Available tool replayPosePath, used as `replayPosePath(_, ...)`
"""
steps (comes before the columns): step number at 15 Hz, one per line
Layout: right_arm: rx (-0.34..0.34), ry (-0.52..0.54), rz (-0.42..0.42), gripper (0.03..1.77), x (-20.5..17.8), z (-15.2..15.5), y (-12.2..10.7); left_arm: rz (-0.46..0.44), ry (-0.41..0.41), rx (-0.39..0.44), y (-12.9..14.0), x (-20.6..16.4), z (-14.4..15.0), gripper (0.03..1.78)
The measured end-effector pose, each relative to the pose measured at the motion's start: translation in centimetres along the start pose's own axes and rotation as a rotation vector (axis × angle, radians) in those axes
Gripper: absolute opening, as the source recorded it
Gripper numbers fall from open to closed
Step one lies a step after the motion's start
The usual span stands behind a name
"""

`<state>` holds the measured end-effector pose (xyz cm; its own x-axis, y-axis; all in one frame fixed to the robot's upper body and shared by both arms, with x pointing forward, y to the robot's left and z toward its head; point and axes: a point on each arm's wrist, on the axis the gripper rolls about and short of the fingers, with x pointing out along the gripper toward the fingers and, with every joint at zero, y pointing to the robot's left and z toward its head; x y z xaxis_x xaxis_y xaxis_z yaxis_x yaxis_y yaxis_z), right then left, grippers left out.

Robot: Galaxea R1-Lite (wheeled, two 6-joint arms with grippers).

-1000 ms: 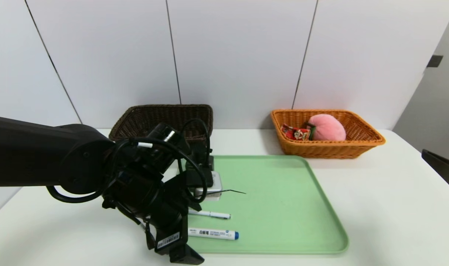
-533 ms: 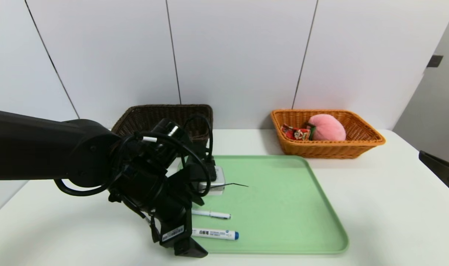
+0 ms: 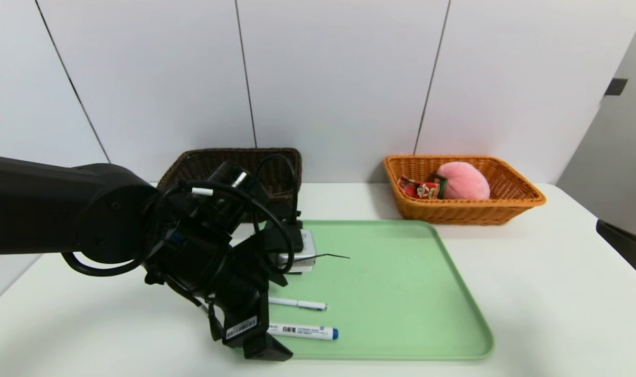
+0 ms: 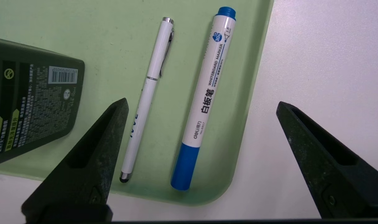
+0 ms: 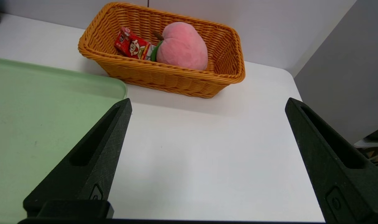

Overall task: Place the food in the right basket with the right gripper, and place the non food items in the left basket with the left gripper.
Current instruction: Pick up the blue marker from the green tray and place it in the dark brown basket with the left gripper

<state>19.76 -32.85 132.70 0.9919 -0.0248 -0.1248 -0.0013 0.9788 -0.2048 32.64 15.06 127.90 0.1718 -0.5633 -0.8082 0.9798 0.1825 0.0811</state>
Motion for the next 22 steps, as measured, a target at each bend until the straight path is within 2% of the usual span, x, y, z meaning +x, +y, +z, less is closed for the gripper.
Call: replayPosePath(22,-0.001,-0.017,0.03,1.71,-0.6,-0.2,0.2,-0.036,0.04,0.0,-0.8,1.3,-0.6,1.69)
